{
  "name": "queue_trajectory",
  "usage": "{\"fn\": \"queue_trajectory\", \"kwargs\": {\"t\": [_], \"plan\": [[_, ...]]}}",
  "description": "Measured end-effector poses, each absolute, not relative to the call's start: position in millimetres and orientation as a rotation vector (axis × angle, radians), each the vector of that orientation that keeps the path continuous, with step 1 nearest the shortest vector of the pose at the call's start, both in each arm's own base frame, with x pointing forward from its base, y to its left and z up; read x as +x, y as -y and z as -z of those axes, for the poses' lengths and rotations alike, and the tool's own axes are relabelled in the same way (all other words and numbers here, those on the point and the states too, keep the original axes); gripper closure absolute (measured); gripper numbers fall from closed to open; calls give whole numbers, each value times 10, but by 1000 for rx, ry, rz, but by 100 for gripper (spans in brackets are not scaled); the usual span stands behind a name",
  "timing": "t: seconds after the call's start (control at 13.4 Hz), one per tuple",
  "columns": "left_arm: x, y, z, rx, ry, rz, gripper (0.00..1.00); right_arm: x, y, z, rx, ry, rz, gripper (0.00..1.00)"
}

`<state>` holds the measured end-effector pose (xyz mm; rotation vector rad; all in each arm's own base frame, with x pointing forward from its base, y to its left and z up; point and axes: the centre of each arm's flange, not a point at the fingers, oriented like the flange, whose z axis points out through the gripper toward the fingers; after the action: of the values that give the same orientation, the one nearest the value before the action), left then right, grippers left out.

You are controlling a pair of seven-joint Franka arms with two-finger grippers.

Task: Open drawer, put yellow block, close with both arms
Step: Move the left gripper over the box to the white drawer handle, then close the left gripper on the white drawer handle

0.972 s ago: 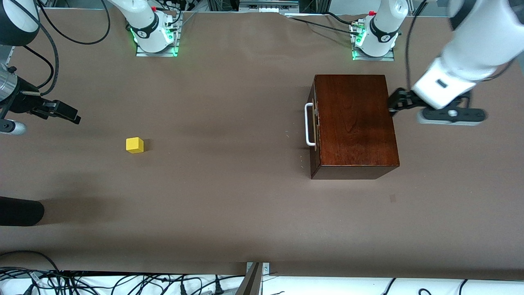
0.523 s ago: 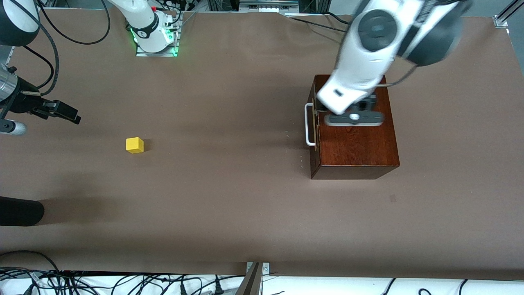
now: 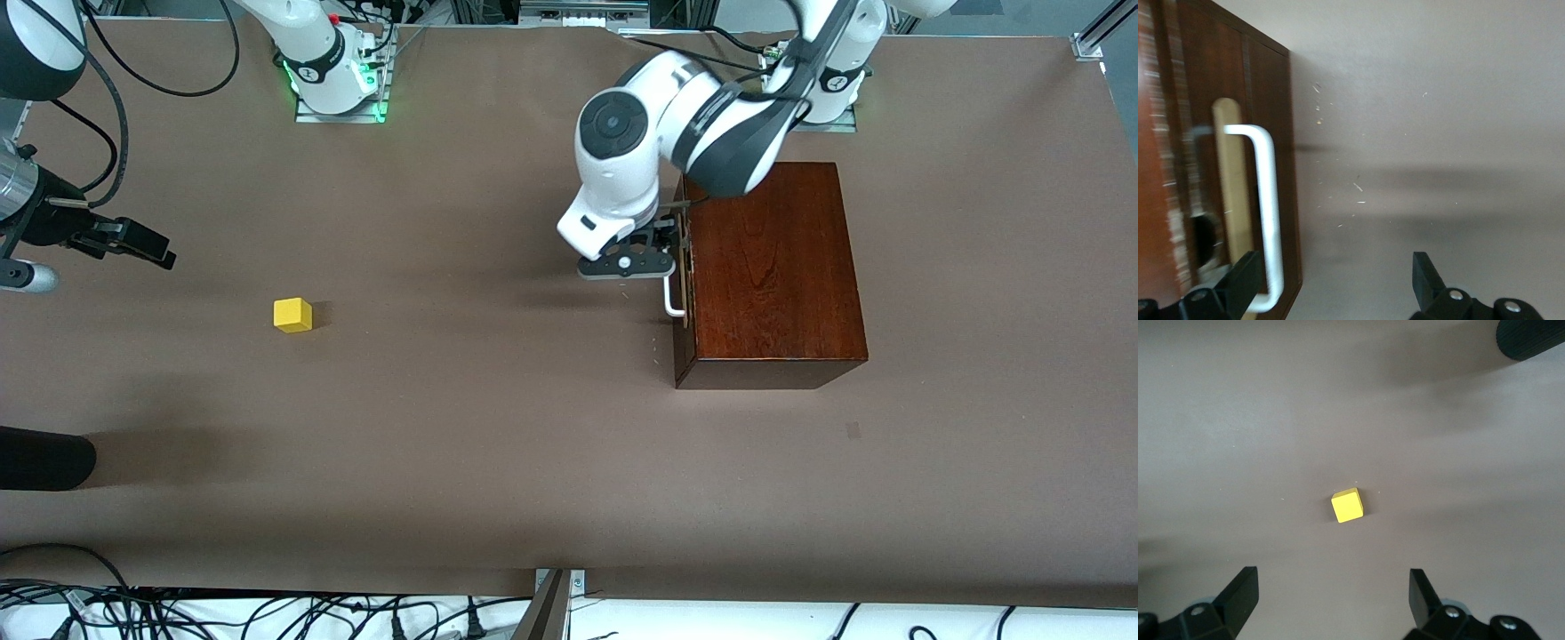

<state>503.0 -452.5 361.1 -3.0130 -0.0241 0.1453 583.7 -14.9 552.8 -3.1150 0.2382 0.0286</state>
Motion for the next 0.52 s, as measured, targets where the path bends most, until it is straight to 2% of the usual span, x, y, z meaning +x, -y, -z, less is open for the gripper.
{"fn": "queue_trajectory", "kwargs": {"t": [0.22, 0.52], "plan": [[5050, 4524, -3282, -2957, -19, -122, 0, 5838, 149, -5527, -3115, -238, -29, 0], [5028, 4459, -3151, -2922, -77, -135, 0, 5839, 149, -5522, -3115, -238, -31, 0]]}}
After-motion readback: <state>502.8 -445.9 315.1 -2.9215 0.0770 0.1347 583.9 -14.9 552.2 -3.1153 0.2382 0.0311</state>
